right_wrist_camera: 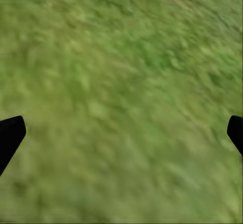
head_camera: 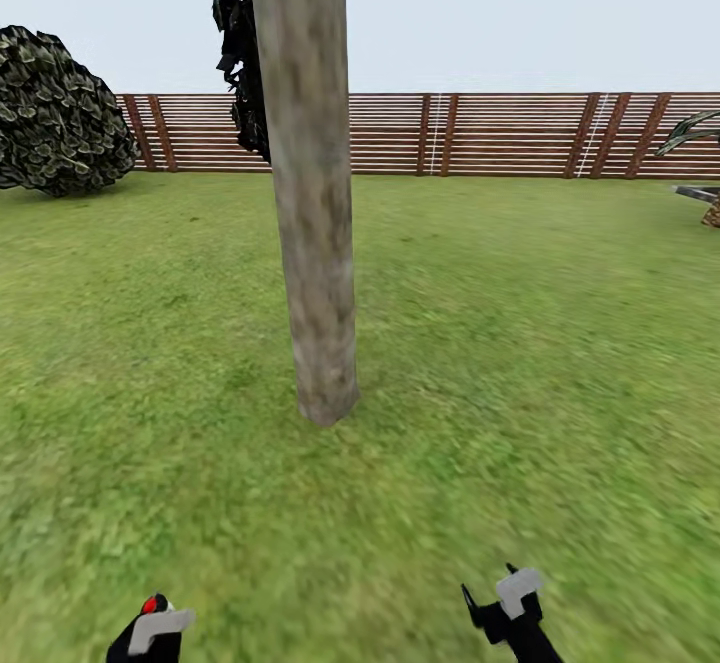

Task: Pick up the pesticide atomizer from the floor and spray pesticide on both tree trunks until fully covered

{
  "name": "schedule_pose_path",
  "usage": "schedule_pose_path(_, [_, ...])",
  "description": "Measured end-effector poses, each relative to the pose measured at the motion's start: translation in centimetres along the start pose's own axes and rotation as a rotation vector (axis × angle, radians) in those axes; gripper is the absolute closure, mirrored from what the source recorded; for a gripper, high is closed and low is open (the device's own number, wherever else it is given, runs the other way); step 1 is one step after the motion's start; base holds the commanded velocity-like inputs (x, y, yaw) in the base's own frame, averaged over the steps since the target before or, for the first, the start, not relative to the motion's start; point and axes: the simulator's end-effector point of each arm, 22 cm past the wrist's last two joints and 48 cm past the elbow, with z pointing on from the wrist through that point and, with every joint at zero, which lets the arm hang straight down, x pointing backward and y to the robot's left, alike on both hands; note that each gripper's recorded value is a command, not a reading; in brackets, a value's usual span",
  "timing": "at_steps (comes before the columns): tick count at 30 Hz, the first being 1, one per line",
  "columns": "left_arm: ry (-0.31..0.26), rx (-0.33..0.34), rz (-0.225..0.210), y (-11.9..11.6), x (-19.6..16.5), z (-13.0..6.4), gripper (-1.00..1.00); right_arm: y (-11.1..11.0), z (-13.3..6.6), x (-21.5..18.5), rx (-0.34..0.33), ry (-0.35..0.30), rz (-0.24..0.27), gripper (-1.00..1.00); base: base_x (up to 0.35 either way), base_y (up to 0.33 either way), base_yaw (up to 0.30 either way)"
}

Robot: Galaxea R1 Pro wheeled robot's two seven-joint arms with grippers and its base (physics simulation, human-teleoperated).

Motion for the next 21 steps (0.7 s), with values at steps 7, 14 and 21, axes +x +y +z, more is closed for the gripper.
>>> schedule_pose_path(7, [-0.063,0.350,0.180,-4.5,-5.0,1.6,1.00,4.6,0.8,1.8,-0.239,0.169,-0.330,-1.00,0.000,0.000,0.000])
schedule_pose_path(14, [0.099,0.797,0.412,-10.7,-6.7,0.3,1.00,10.0,0.4,-1.3,-0.609,0.190,-0.446,-1.00,0.000,0.000,0.000])
schedule_pose_path(21, [0.249,1.074,0.600,-12.9,-5.4,-3.4,1.00,12.9,-0.7,-7.2,-0.840,0.110,-0.509,-1.00,0.000,0.000,0.000])
